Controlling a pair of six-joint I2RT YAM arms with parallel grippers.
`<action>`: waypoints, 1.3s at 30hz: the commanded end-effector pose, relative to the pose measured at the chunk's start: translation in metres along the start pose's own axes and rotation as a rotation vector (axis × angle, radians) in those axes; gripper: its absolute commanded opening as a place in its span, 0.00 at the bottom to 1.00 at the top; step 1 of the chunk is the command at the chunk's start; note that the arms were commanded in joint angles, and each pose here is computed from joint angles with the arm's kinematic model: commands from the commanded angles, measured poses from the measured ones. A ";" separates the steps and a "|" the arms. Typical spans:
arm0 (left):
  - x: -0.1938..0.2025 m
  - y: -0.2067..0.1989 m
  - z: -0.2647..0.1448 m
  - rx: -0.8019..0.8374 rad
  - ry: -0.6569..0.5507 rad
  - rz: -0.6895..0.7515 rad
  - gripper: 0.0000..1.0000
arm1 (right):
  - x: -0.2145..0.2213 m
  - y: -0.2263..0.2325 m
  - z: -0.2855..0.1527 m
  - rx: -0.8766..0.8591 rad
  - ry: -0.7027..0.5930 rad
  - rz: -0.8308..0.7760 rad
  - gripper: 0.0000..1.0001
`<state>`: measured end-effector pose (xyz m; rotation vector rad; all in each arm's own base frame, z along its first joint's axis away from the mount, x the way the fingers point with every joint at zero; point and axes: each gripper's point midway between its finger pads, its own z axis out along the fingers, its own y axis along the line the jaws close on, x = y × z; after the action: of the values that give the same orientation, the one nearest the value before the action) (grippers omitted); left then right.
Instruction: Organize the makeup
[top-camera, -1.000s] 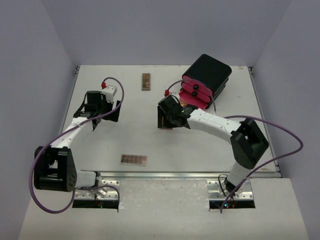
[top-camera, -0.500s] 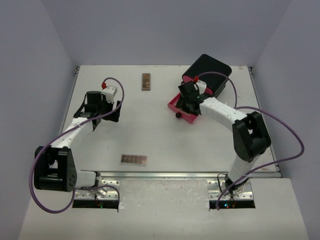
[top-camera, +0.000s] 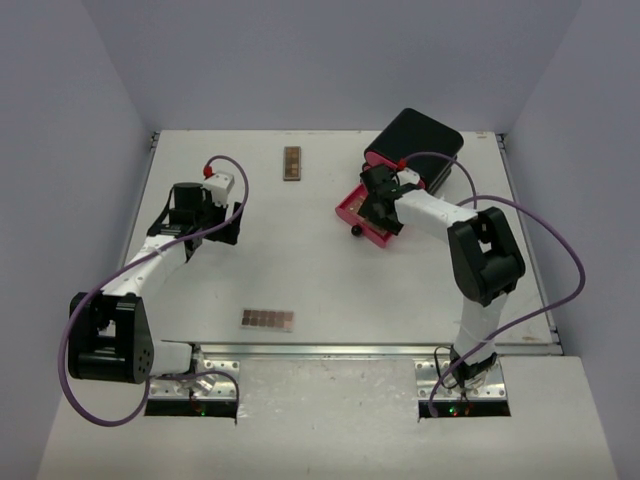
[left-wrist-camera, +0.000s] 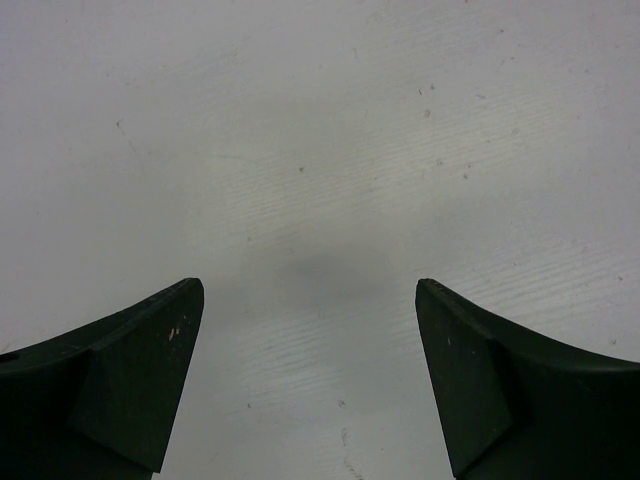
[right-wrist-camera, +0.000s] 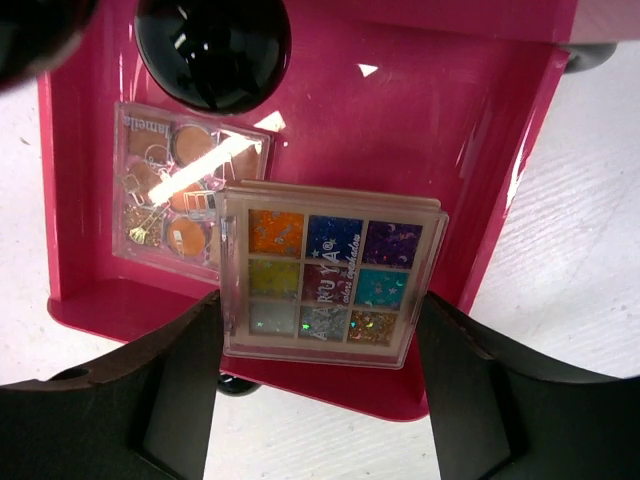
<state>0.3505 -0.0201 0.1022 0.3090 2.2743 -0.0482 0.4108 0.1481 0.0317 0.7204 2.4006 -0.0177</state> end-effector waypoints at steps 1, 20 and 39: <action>-0.013 0.001 0.000 0.006 -0.050 0.004 0.85 | -0.016 0.001 0.005 0.029 -0.035 0.076 0.72; -0.018 -0.004 -0.001 0.052 -0.048 0.053 0.84 | -0.036 0.036 -0.008 -0.121 -0.024 0.019 0.89; -0.081 -0.007 -0.080 0.091 -0.102 0.155 0.84 | -0.041 0.115 -0.162 -0.793 0.076 -0.220 0.88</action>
<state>0.3525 -0.0367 0.1746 0.5301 2.1827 -0.1097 0.4215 0.2333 0.1259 0.2682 2.4000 0.6214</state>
